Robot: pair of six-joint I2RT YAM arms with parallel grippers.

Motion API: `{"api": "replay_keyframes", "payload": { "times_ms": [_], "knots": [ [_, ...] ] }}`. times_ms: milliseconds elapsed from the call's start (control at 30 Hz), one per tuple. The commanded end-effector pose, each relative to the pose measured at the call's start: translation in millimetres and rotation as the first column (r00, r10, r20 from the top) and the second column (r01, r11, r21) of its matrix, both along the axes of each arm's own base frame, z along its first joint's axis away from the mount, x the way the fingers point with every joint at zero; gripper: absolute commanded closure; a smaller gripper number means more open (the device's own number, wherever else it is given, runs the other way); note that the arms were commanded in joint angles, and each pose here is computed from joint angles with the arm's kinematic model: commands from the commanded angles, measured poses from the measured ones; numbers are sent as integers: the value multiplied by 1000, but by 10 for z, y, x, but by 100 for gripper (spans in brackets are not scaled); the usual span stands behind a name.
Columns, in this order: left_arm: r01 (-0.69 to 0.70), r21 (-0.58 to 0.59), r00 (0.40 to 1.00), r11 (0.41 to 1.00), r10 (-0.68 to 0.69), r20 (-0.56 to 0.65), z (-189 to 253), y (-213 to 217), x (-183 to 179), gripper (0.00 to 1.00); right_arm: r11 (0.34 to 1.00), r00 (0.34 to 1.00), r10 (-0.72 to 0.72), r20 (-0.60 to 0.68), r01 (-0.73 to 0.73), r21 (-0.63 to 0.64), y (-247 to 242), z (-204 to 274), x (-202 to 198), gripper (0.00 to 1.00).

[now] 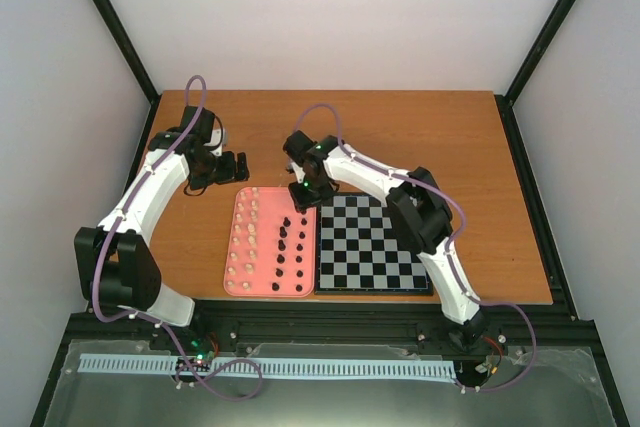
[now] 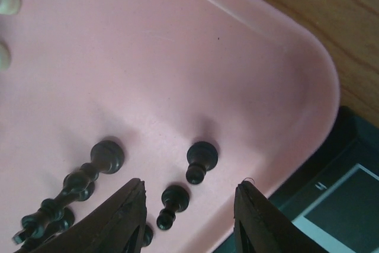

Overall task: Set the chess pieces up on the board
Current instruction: Pick up the chess piece from the storage box.

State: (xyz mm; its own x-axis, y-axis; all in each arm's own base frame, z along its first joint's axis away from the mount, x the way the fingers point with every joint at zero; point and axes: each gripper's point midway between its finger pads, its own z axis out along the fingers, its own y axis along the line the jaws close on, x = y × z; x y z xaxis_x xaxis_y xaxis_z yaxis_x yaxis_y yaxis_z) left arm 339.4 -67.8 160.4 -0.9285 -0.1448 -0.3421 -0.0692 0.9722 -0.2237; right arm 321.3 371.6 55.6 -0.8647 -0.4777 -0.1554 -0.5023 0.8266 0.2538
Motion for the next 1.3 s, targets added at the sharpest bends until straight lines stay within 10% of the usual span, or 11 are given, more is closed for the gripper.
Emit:
{"api": "replay_keyframes", "payload": {
  "times_ms": [0, 733, 967, 1267],
  "knots": [
    [-6, -6, 1000, 1000, 6, 21, 59, -14, 25, 0, 1000, 999, 29, -35, -29, -5, 69, -112, -59, 59],
    [-3, -12, 1000, 1000, 3, 17, 42, -30, 31, 0, 999, 998, 36, -47, -36, -16, 125, -216, -19, 75],
    [-4, -12, 1000, 1000, 4, 17, 44, -28, 37, 0, 999, 999, 30, -26, -31, -24, 100, -159, 6, 94],
    [-4, -8, 1000, 1000, 4, 21, 61, -20, 29, 0, 997, 992, -63, 108, 58, 45, -60, 599, 212, 96]
  ]
}}
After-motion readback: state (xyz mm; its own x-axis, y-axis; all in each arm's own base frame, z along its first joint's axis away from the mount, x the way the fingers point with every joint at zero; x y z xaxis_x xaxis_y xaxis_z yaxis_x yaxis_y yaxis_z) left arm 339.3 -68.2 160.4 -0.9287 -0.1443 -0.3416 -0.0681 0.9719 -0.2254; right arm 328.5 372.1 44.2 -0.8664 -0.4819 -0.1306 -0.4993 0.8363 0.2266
